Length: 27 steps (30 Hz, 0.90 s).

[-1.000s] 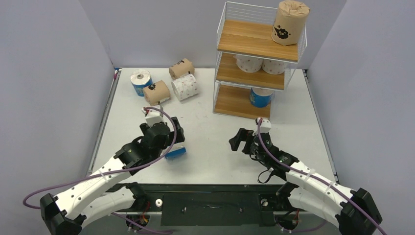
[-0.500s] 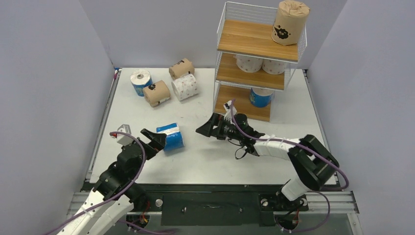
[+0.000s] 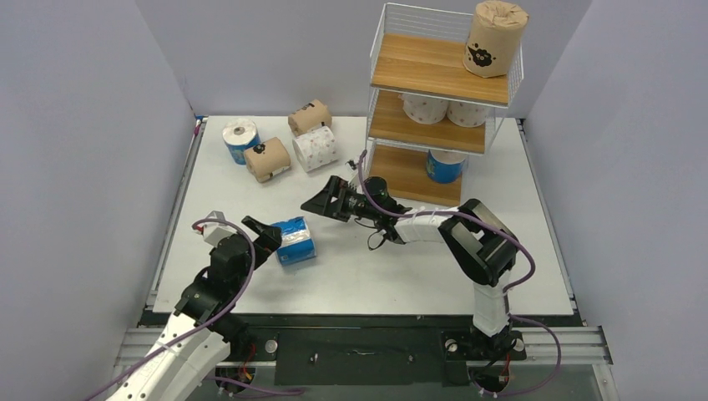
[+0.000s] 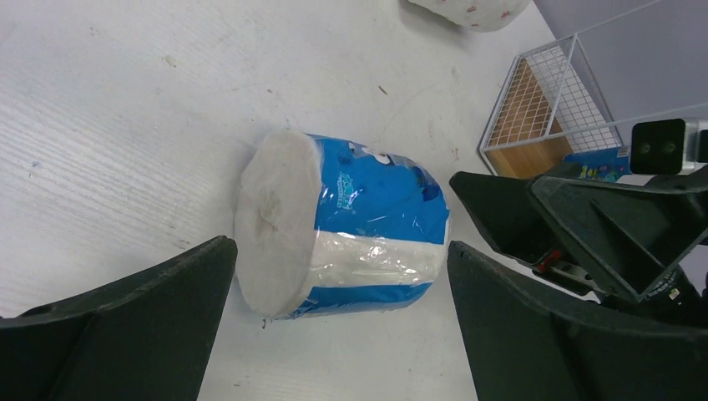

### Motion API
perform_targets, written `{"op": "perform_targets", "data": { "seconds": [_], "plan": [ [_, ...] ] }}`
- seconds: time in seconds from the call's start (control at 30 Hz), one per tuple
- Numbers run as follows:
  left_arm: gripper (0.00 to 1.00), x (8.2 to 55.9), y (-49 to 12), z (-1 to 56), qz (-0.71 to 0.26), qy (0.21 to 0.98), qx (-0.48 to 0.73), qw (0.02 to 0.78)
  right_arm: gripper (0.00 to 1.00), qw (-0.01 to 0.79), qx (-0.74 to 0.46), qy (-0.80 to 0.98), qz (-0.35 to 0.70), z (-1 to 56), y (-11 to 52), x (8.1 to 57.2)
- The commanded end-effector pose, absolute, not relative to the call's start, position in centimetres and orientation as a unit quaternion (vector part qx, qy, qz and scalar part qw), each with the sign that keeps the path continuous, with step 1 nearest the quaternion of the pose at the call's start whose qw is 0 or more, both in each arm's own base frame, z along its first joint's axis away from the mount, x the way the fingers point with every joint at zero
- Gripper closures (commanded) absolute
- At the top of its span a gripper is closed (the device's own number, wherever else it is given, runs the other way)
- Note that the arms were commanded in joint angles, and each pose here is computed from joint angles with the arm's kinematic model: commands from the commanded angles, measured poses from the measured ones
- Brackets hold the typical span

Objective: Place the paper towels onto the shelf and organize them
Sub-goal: Adjust the paper towel at the center of the board.

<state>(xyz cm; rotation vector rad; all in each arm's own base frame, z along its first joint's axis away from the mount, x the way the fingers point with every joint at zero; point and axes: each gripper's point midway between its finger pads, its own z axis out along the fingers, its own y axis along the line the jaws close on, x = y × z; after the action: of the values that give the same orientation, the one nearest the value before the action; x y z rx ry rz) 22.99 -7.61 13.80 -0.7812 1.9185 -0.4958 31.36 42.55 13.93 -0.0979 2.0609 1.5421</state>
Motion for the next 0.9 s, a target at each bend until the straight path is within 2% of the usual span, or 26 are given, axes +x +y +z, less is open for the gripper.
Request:
{"op": "perform_targets", "data": {
  "seconds": [0.0, 0.4, 0.6, 0.73, 0.83, 0.87],
  "plan": [
    [0.02, 23.9, -7.9, 15.2, -0.227, 0.769, -0.315, 0.508, 0.08, 0.272, -0.076, 0.748, 0.600, 15.3, 45.1, 30.4],
    [0.00, 23.7, -8.4, 13.5, -0.232, 0.779, -0.303, 0.499, 0.14, 0.224, -0.102, 0.776, 0.581, 11.9, 46.7, 27.6],
    [0.00, 23.5, -8.4, 13.0, -0.234, 0.779, -0.302, 0.497, 0.22, 0.215, -0.105, 0.768, 0.594, 12.0, 47.1, 26.8],
    [0.00, 23.5, -8.6, 12.7, -0.239, 0.781, -0.302, 0.492, 0.33, 0.209, -0.103, 0.760, 0.607, 12.4, 47.4, 26.5],
    [0.00, 23.4, -8.8, 12.4, -0.241, 0.782, -0.301, 0.490, 0.36, 0.203, -0.102, 0.756, 0.614, 12.4, 47.6, 26.3],
    [0.04, 23.4, -8.8, 12.3, -0.243, 0.782, -0.301, 0.488, 0.35, 0.200, -0.103, 0.755, 0.616, 12.4, 47.6, 26.2]
  ]
}}
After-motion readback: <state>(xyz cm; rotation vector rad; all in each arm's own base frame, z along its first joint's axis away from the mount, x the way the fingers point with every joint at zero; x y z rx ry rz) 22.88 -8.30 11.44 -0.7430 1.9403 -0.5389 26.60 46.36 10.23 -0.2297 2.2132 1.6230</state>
